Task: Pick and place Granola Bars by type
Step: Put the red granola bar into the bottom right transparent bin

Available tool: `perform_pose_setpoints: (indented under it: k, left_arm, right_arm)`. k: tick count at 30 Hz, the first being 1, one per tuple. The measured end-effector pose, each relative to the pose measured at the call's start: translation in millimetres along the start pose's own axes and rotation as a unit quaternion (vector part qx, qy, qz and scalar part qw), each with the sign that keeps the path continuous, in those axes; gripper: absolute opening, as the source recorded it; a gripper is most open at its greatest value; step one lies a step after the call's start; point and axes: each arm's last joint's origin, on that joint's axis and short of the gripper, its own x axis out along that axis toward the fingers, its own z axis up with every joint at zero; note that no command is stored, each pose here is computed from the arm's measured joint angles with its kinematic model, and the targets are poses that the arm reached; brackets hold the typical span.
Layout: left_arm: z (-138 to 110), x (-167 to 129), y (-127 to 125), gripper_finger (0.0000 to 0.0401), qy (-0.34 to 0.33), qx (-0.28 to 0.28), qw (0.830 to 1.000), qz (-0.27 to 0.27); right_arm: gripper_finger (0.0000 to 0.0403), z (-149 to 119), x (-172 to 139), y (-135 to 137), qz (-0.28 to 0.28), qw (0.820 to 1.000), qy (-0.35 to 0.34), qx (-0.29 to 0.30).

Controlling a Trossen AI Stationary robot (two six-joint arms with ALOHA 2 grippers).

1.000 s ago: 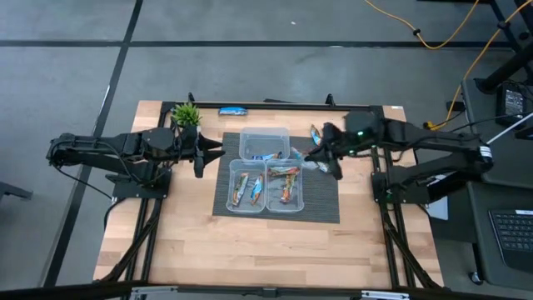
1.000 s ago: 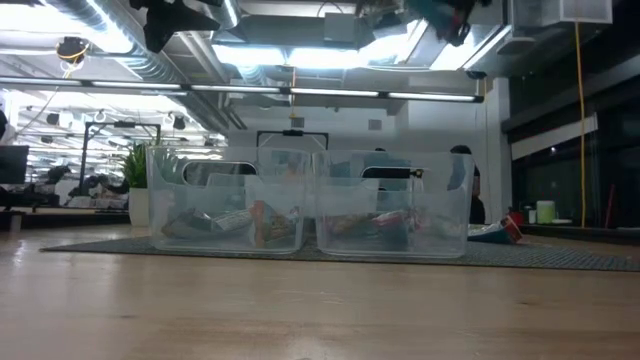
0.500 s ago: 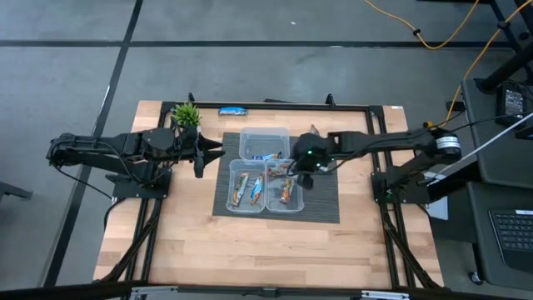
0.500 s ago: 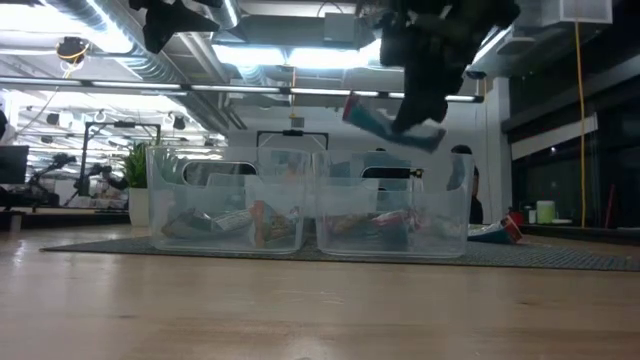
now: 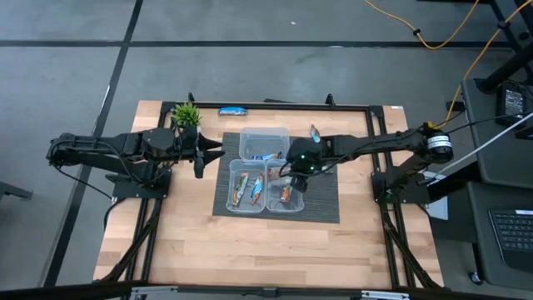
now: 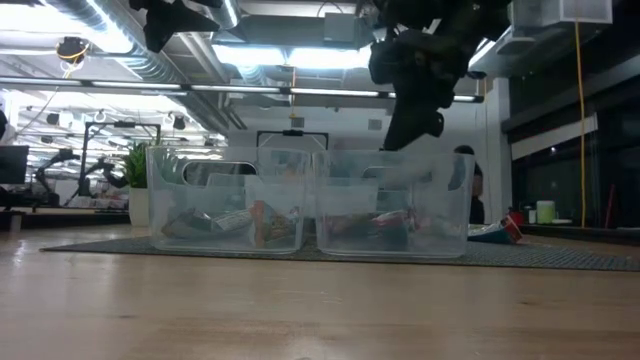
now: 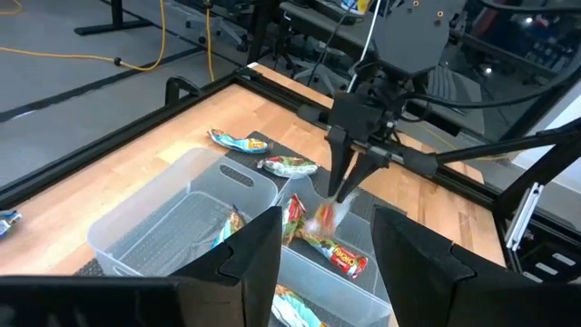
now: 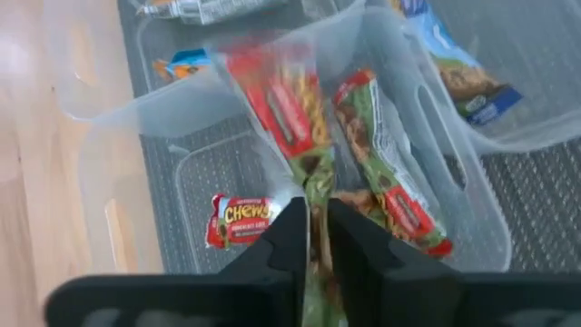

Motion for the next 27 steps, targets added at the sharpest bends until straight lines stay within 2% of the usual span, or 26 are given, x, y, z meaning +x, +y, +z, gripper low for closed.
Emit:
perform_pose_setpoints:
  k: [9, 14, 18, 23, 27]
  left_arm:
    - [-0.7, 0.0, 0.0, 0.0163, 0.006, 0.001, 1.0, -0.004]
    - [-2.9, 0.0, 1.0, 0.0163, 0.018, 0.004, 1.0, 0.0]
    - [-3.0, 0.0, 1.0, 0.0163, 0.018, 0.004, 1.0, 0.0]
    - [-3.3, -0.1, 1.1, 0.0163, 0.019, 0.005, 1.0, 0.0]
    - [-3.7, -0.1, 1.3, 0.0163, 0.022, 0.006, 1.0, 0.002]
  right_arm:
    - [0.0157, 14.7, -14.9, 6.3, 0.005, 1.0, -0.018, 0.009]
    - [0.0177, 30.3, -51.0, 9.6, -0.083, 0.996, -0.014, 0.011]
    - [0.0178, 34.6, -92.6, 9.9, -0.184, 0.982, -0.005, 0.045]
    - [0.0178, 13.8, -134.8, 8.0, -0.299, 0.947, 0.069, 0.09]
    - [0.0178, -3.6, -142.9, 3.3, -0.326, 0.934, 0.088, 0.114]
